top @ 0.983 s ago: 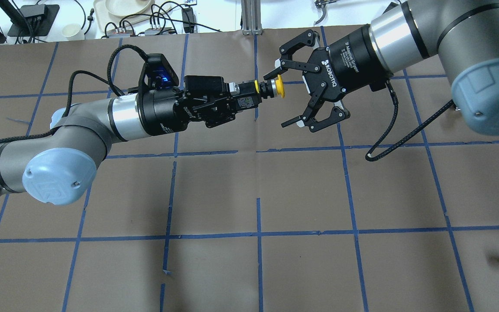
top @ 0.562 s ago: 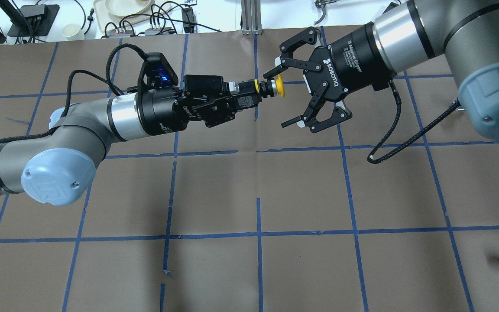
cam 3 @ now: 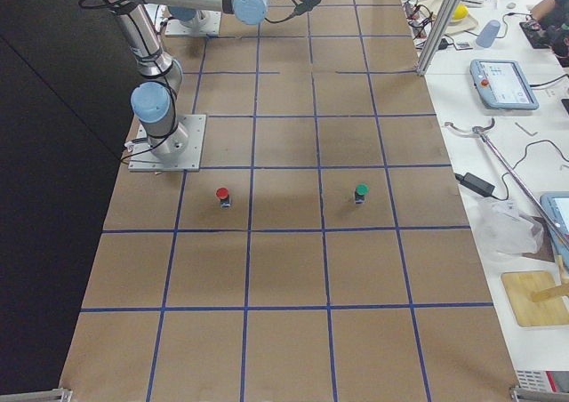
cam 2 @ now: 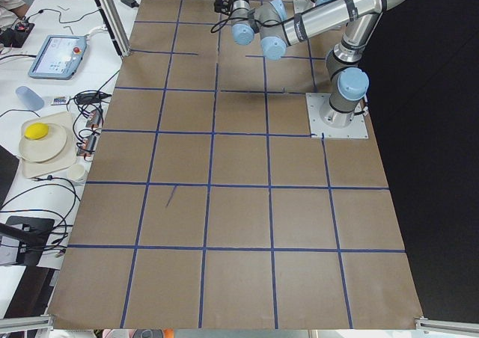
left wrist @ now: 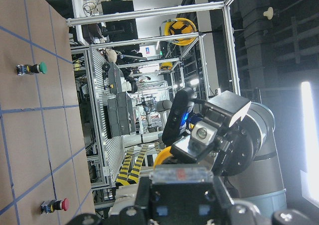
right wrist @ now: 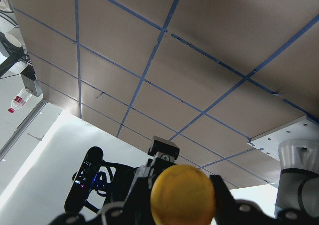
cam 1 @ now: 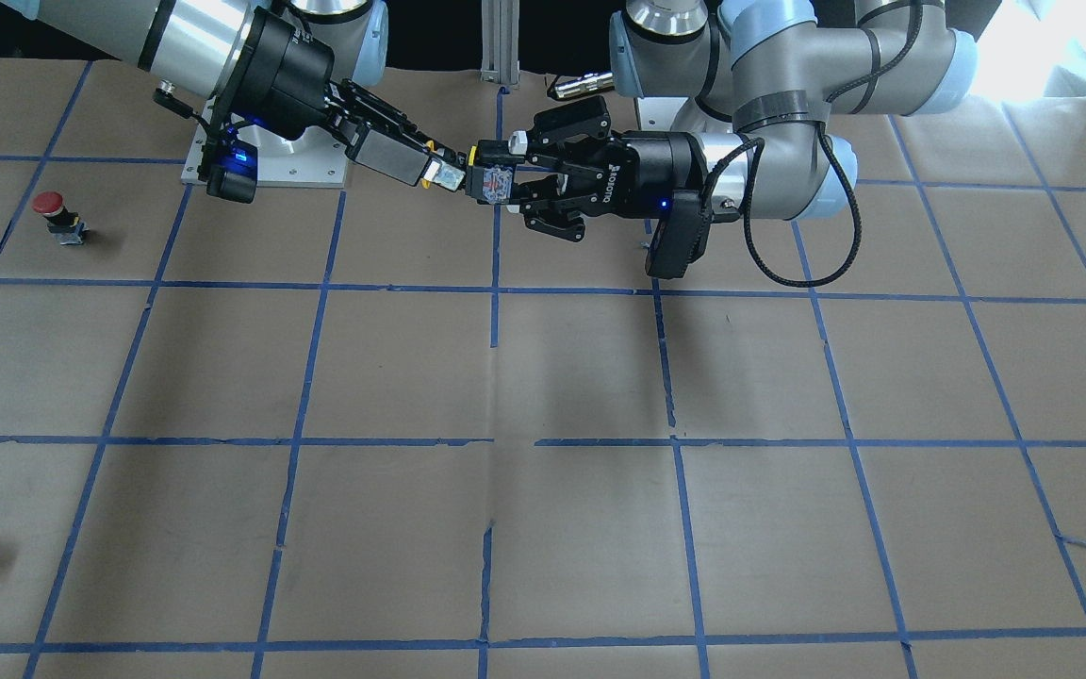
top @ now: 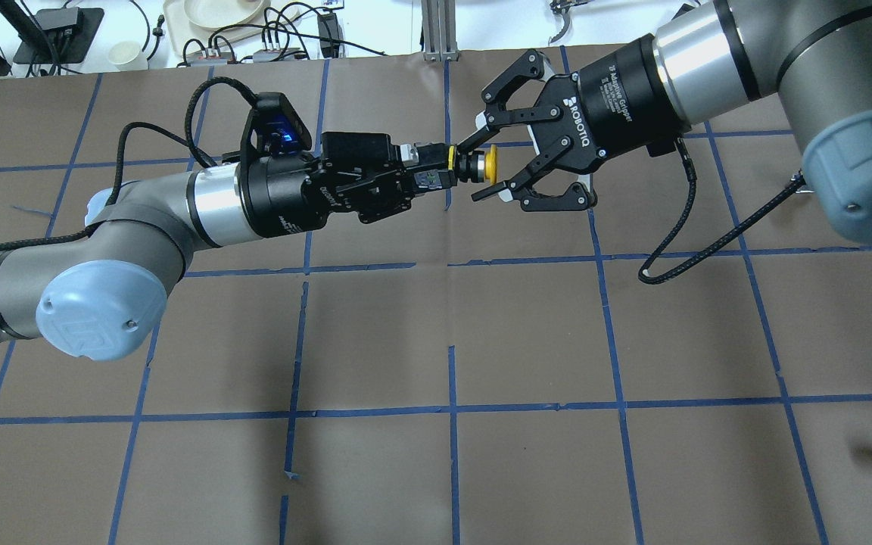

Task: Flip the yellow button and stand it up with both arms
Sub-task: 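Close the right gripper on the yellow button's body beside the left gripper, then open the left gripper and pull it back while the right gripper holds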

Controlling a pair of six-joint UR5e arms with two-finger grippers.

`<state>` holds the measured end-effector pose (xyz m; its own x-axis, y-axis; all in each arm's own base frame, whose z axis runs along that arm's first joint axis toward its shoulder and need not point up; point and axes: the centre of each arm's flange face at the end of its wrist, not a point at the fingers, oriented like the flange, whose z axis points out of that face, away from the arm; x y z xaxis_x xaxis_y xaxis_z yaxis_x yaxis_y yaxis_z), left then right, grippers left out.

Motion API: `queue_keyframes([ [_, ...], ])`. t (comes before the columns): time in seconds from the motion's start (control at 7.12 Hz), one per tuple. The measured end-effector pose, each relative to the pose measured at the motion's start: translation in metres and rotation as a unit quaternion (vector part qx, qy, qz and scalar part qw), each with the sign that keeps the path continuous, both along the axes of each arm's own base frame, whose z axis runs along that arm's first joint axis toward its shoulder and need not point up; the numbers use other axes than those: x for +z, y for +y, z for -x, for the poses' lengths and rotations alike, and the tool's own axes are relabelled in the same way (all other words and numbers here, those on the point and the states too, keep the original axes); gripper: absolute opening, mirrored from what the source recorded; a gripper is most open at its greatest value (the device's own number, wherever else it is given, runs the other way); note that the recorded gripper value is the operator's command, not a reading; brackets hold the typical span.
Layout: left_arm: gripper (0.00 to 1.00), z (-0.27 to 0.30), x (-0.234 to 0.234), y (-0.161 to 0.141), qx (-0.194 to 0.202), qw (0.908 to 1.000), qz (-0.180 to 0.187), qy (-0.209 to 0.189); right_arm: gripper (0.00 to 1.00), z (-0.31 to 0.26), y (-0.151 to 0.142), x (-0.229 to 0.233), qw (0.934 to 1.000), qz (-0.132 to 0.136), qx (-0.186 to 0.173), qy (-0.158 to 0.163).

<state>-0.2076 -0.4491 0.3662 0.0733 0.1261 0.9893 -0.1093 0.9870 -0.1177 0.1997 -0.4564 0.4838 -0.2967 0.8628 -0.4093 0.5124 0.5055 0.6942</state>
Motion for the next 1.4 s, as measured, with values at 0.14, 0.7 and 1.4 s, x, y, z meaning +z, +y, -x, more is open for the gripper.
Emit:
queue_keyframes([
  [0.14,0.99,0.0,0.0,0.0,0.0,1.0,0.0,-0.001,0.18,0.0,0.0,0.0,1.0,0.001,0.0,0.0],
  [0.7,1.0,0.0,0.001,-0.002,-0.003,1.0,0.0,-0.005,0.1,0.003,-0.003,0.002,1.0,0.0,-0.006,0.0],
  [1.4,0.99,-0.011,0.036,-0.039,-0.028,0.9899,-0.047,-0.131,0.06,0.075,-0.03,0.015,0.9947,0.069,-0.029,0.07],
])
